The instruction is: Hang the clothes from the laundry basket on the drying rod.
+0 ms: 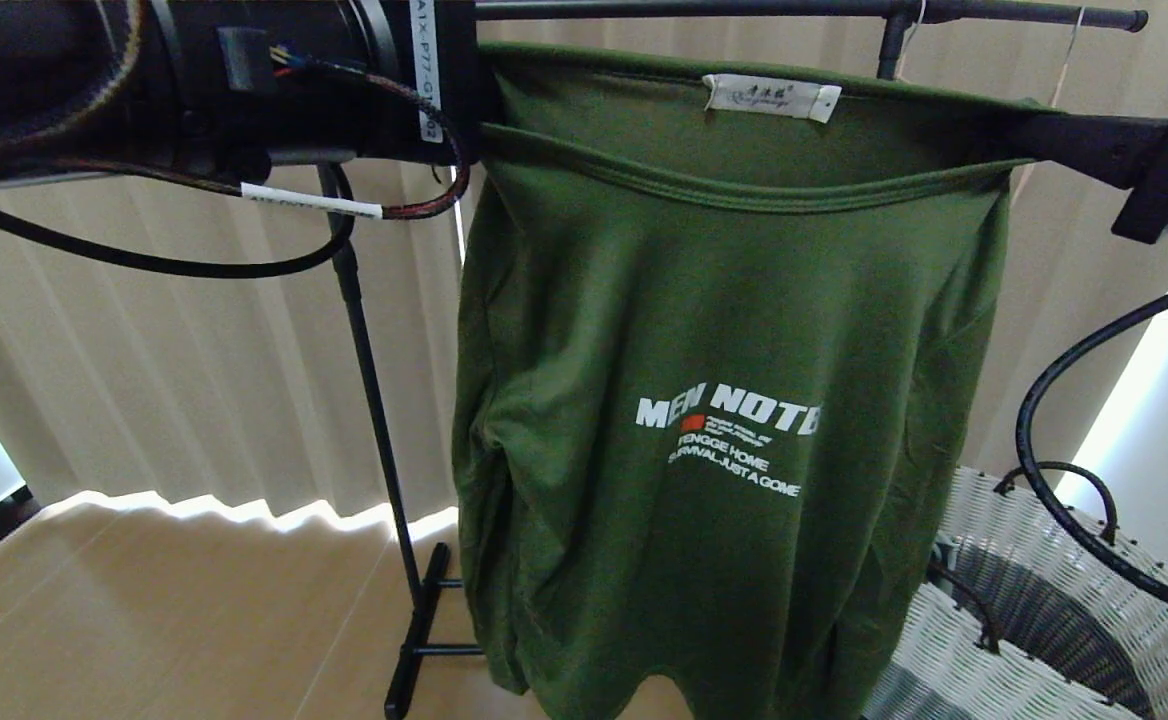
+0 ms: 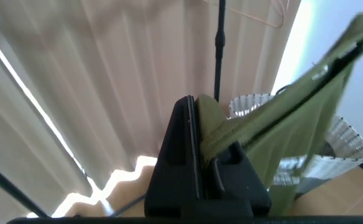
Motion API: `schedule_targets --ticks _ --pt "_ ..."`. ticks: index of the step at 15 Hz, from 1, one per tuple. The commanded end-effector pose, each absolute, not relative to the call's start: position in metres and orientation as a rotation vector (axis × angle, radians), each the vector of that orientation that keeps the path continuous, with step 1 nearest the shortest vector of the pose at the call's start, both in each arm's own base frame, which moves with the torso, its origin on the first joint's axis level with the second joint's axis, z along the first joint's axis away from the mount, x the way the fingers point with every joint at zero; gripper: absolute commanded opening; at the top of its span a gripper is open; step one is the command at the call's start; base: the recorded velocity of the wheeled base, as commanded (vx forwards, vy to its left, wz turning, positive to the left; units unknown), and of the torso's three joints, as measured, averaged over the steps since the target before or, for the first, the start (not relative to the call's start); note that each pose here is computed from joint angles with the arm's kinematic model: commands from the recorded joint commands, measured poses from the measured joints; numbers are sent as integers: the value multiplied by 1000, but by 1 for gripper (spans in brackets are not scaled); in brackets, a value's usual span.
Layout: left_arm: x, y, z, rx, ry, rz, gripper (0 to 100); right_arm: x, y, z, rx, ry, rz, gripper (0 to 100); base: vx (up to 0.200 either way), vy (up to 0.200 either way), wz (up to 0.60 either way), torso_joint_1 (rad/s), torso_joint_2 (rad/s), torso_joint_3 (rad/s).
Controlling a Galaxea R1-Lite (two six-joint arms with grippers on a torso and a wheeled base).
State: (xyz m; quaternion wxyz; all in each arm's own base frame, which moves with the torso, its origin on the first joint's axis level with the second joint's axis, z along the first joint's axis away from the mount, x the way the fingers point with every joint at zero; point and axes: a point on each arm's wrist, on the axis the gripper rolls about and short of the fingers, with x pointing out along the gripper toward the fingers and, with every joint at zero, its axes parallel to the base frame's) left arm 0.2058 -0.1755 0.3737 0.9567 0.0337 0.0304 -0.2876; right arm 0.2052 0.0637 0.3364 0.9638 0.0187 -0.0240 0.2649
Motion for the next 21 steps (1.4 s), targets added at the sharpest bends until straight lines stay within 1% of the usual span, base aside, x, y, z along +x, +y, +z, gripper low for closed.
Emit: schedule_targets --ticks 1,4,5,8,9,13,16,21 --pt "212 -181 369 76 77 -584 0 190 60 342 38 -83 540 0 0 0 0 0 0 0" --pt "212 -181 367 80 87 -581 0 192 60 332 36 -48 541 0 0 0 0 0 0 0" --pt "212 -181 361 90 105 -578 0 191 60 326 36 -27 541 0 0 0 0 0 0 0" --pt "213 -181 357 99 119 -552 0 191 60 328 33 -36 542 0 0 0 0 0 0 0" --pt "213 -181 357 98 117 -552 0 191 60 328 33 -36 542 100 0 0 0 0 0 0" --pt "213 -181 357 98 119 -551 0 191 60 326 33 -33 541 100 0 0 0 0 0 0" --pt "214 -180 354 104 127 -546 0 183 59 323 35 -40 553 100 0 0 0 0 0 0" --pt "226 -165 349 112 147 -422 0 165 59 325 38 -62 632 100 0 0 0 0 0 0"
